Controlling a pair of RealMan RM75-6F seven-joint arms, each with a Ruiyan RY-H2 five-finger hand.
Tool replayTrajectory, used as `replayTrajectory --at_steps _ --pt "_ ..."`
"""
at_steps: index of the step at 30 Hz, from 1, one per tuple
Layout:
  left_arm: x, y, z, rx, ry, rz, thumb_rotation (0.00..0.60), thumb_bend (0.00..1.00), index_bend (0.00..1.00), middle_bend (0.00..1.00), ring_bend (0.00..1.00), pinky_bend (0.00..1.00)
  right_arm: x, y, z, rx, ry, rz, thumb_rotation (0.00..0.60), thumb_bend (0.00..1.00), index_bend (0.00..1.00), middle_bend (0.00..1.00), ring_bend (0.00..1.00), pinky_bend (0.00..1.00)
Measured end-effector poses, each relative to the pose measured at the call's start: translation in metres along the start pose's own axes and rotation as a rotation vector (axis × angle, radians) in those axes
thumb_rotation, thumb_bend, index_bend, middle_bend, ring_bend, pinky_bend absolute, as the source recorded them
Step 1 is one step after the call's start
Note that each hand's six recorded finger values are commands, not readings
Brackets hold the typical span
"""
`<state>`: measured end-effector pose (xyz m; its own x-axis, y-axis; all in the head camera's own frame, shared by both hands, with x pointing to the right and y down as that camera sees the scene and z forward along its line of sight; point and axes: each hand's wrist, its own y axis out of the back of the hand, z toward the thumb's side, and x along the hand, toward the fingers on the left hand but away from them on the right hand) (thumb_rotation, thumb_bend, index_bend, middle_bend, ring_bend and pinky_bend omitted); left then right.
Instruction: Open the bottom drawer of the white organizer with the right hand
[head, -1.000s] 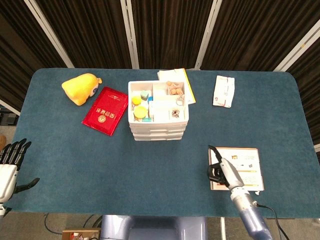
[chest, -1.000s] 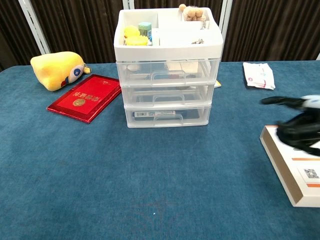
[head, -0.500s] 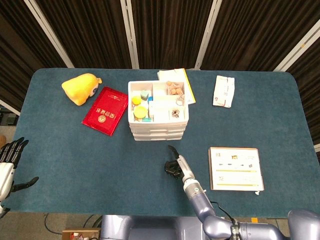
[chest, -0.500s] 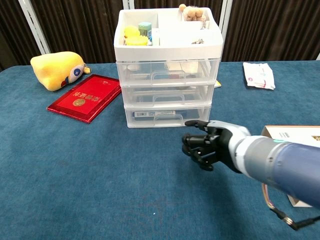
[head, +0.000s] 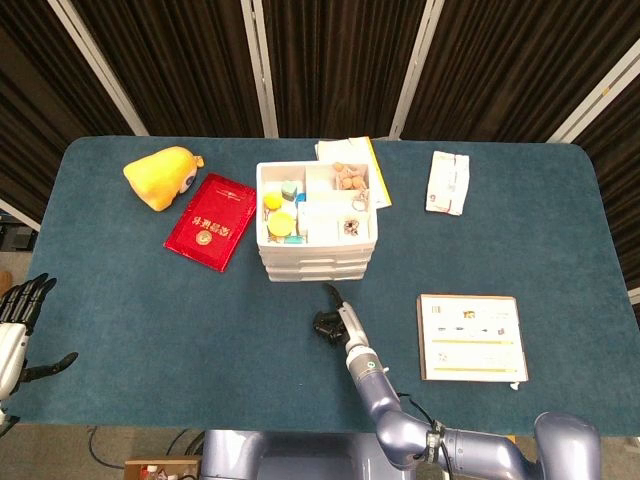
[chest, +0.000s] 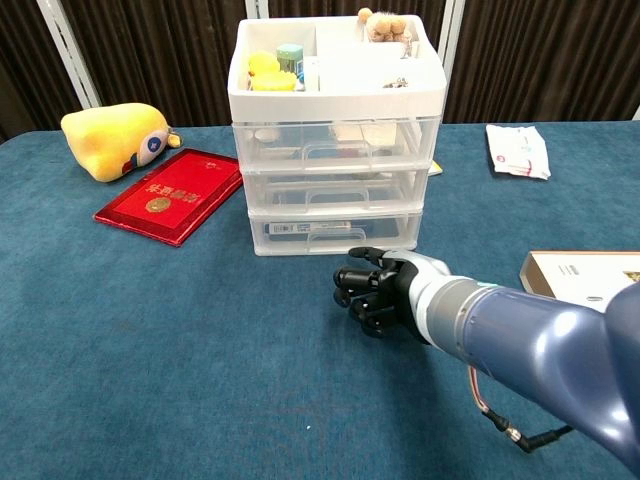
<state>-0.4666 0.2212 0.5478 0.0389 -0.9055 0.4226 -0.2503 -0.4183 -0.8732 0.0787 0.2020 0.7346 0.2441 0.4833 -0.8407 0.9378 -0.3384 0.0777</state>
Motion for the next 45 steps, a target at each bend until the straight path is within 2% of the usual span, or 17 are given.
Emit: replayTrajectory --at_steps 12,22,34,45 --pt "0.002 -0.001 -0.002 -0.022 0.015 -0.014 0.6 0.05 0.0 0.0 0.0 0.0 -0.017 -0.015 0.006 -0.141 0.001 0.03 0.6 0.75 0.08 0.8 0.8 0.89" --pt "0.003 -0.001 -0.002 -0.035 0.021 -0.023 0.6 0.05 0.0 0.0 0.0 0.0 -0.026 -0.018 0.016 -0.266 0.029 0.038 0.6 0.76 0.1 0.8 0.8 0.89" --pt "0.004 -0.002 -0.003 -0.04 0.028 -0.029 0.6 0.05 0.0 0.0 0.0 0.0 -0.031 -0.023 0.017 -0.343 0.014 0.064 0.6 0.79 0.25 0.8 0.8 0.89" --pt "0.003 -0.002 -0.002 -0.038 0.026 -0.032 0.6 0.05 0.0 0.0 0.0 0.0 -0.024 -0.029 0.016 -0.342 0.009 0.099 0.6 0.79 0.27 0.8 0.8 0.89"
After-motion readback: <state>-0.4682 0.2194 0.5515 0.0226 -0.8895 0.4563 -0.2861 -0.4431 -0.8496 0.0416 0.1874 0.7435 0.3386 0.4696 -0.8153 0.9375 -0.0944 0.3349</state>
